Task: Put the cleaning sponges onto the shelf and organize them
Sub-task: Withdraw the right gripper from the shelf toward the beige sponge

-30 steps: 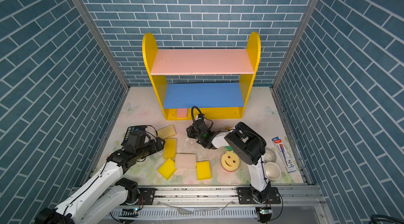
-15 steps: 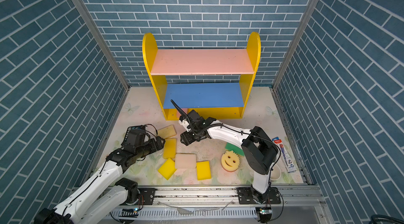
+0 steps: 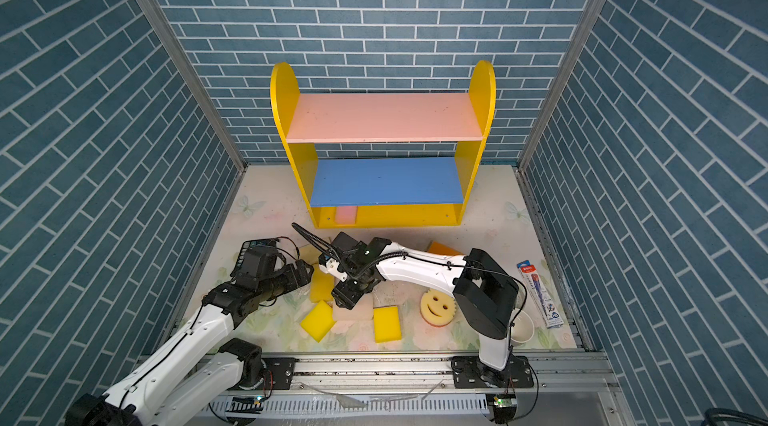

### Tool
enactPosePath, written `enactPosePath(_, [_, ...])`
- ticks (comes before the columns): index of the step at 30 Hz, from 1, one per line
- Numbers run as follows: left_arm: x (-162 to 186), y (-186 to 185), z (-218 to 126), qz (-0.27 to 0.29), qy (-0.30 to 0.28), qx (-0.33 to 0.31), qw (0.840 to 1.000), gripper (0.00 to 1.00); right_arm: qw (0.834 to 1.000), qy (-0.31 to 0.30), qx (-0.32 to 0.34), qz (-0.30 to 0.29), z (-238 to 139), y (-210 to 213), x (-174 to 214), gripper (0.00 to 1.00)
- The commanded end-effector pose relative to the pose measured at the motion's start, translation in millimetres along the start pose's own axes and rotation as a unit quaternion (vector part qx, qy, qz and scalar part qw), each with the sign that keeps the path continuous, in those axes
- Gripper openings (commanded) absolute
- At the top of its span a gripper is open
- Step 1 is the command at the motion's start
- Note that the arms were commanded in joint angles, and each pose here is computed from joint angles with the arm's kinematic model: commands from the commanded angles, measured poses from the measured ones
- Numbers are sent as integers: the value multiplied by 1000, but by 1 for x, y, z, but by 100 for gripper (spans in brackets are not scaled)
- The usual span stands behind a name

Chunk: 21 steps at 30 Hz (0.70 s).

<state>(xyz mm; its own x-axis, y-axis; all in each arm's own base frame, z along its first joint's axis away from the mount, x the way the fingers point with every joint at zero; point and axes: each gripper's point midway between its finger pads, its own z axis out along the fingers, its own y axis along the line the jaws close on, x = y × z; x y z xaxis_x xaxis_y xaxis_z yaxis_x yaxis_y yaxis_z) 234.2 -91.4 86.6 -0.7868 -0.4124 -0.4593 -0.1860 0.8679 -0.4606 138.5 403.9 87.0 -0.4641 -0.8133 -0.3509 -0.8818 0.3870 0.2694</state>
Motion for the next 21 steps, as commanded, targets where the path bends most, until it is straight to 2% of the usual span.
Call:
enactPosePath(1, [-6, -1, -2, -5, -8, -2, 1000, 93, 1000, 15, 4, -9, 25, -5, 3, 64])
enactPosePath(4, [-3, 1, 0, -8, -7, -2, 1000, 93, 1000, 7, -3, -8, 38, -7, 0, 62])
enactPosePath(8, [-1, 2, 1, -17, -11, 4, 1000, 93, 999, -15, 30, 3, 50, -22, -3, 52])
enactPosePath(14, [-5, 8, -3, -12, -31, -6, 999, 95, 996, -44, 80, 20, 48, -43, -7, 30])
enactPosePath(17, [-5, 8, -4, -6, -30, -6, 999, 95, 992, -58, 108, 35, 46, -57, -10, 14])
enactPosePath(21, [-7, 5, -6, 0, -28, -6, 1000, 95, 989, -75, 114, 61, 42, -69, -17, 0])
